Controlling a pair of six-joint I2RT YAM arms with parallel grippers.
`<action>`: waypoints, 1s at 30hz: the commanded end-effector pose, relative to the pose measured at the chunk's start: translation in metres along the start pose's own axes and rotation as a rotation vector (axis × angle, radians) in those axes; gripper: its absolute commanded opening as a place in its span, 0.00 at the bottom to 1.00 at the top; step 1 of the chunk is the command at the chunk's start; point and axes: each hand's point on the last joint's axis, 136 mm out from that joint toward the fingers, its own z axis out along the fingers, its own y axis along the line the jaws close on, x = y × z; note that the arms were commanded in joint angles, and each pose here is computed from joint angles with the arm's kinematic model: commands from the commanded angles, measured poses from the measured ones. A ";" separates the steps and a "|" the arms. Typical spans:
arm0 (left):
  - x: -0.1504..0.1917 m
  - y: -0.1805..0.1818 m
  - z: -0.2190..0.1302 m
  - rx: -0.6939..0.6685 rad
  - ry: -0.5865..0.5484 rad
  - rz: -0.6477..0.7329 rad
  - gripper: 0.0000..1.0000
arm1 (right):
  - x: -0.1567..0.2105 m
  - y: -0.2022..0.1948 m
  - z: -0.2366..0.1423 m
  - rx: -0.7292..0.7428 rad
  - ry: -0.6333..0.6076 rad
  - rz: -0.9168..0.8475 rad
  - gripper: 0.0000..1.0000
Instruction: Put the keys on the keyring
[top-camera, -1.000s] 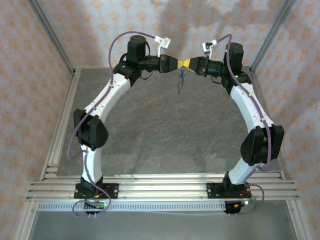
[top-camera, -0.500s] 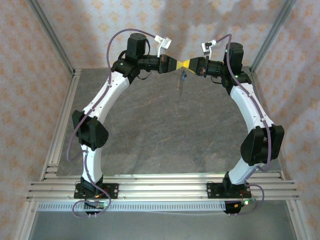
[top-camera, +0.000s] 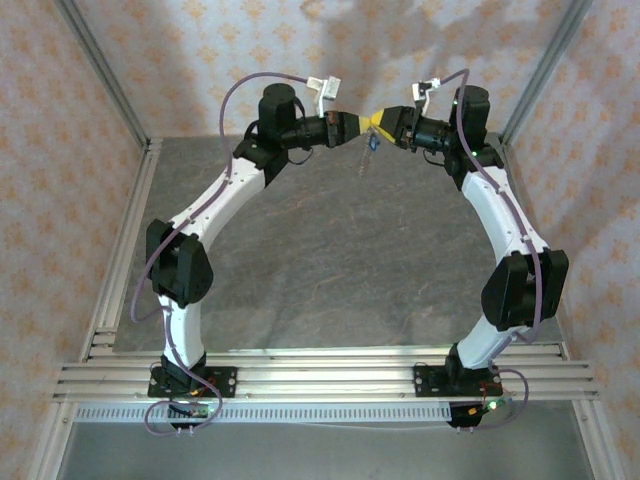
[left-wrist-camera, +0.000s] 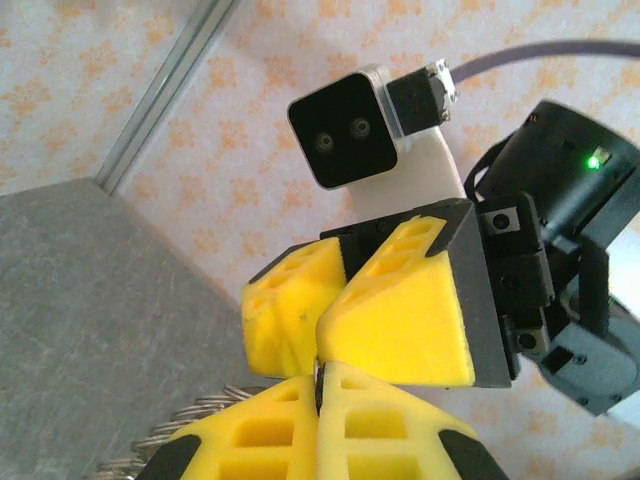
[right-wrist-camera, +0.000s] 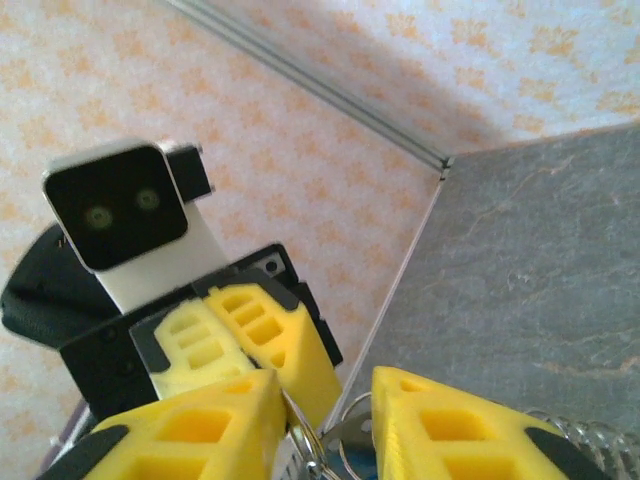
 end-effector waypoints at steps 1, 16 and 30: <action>-0.018 -0.038 0.001 0.083 -0.099 0.010 0.00 | -0.021 0.042 -0.019 -0.032 -0.119 -0.135 0.34; -0.047 -0.057 -0.023 0.116 -0.309 -0.034 0.00 | -0.030 0.014 -0.068 0.045 -0.391 -0.077 0.39; -0.067 -0.059 -0.045 0.153 -0.536 -0.172 0.00 | -0.003 0.021 -0.076 0.097 -0.426 -0.192 0.40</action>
